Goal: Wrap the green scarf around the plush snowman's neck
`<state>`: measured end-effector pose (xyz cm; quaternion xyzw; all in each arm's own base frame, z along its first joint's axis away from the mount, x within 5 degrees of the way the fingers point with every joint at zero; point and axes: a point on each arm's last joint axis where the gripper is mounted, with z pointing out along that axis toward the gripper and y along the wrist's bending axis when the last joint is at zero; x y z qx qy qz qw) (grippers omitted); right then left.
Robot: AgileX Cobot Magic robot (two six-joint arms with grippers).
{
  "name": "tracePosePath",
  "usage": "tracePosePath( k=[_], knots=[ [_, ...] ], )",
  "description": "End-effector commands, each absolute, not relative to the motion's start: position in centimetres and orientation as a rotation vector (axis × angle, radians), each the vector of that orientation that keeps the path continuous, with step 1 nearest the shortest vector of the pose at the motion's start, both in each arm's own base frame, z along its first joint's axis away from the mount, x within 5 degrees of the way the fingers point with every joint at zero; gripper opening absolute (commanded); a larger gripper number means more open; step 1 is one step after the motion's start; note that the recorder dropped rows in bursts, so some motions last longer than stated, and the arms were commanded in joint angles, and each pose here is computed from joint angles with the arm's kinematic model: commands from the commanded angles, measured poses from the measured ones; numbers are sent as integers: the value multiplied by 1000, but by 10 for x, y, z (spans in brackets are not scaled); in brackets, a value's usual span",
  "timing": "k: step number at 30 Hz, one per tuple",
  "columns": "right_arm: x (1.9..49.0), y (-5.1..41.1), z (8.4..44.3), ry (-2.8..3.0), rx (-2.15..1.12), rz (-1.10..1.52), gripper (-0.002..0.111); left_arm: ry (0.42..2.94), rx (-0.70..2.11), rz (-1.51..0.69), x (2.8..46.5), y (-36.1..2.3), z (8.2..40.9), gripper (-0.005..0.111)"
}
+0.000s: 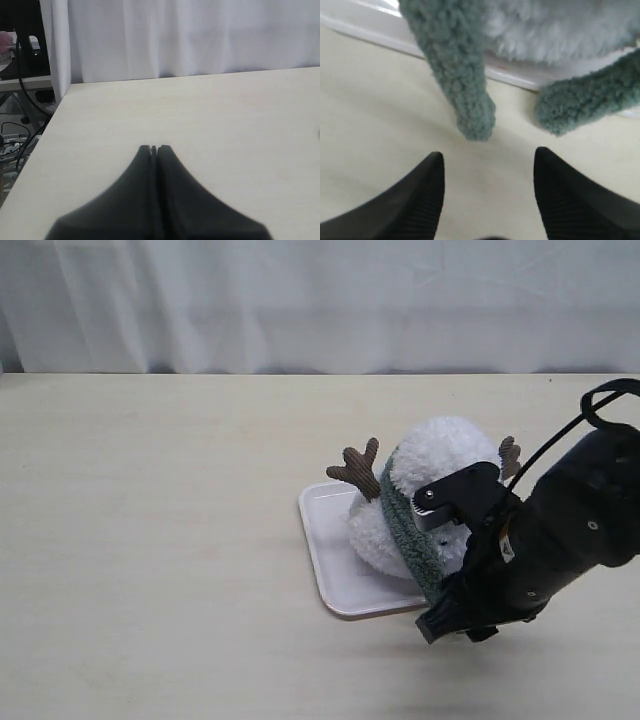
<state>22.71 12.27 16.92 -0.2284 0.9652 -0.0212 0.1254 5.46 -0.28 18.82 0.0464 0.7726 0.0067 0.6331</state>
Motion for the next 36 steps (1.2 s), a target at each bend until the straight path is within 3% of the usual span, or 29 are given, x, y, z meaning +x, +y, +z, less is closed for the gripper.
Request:
tracePosePath(
  k=[1,10,23,36],
  knots=[
    [222,123,161,2731,-603,30,42,1760,100,11,55,-3,188,0],
    [204,118,134,2603,-574,174,4,1757,100,11,55,-3,188,0],
    [220,132,100,2552,-580,253,4,1757,100,11,55,-3,188,0],
    [247,151,106,2406,-518,343,4,1759,100,11,55,-3,188,0]
  ],
)
